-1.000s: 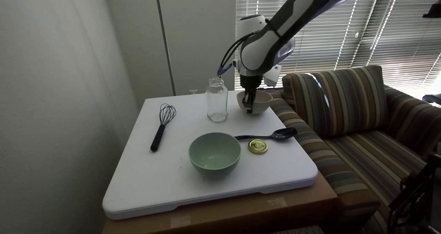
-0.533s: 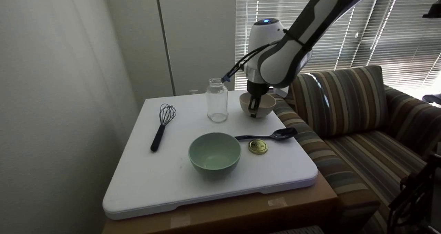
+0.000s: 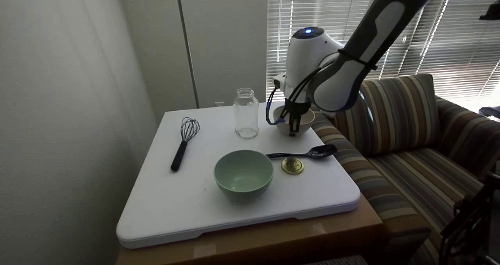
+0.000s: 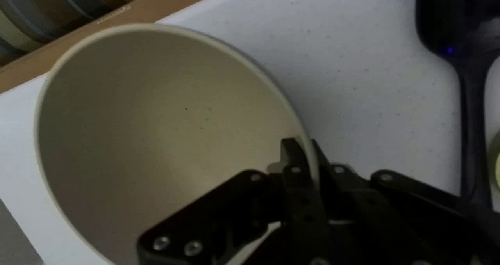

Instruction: Move the bowl that's closest to the couch slightly to the right then move it back

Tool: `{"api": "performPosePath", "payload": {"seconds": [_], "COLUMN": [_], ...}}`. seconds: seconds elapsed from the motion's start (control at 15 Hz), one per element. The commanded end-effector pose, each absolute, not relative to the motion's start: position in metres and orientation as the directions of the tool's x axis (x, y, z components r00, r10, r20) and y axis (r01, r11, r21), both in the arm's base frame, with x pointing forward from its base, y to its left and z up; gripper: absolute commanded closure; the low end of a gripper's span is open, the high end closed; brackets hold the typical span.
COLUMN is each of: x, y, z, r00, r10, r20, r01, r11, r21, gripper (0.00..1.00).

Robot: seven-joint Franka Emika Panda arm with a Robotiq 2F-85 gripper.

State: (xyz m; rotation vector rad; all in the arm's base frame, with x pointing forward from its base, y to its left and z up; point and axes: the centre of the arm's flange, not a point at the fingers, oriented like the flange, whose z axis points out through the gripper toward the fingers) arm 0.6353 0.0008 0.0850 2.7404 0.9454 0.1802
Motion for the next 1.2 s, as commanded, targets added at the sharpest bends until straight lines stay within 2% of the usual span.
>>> {"api": "performPosePath", "payload": {"seconds": [0.0, 0.6, 0.73, 1.13], "x": [0.607, 0.601, 0.6, 0.601], "y": [-0.005, -0.022, -0.024, -0.016], "z": [0.043, 0.063, 0.064, 0.082], "r00": [0.763, 0.753, 0.754, 0.736], "r10": [0.646, 0.658, 0.657, 0.677], "r20": [-0.017, -0.004, -0.005, 0.015], "r01": [0.63, 0.633, 0.631, 0.643], "r11": [-0.738, -0.722, -0.722, -0.706], "r21": [0.244, 0.281, 0.283, 0.297], "gripper": [0.68, 0.05, 0.0, 0.0]}}
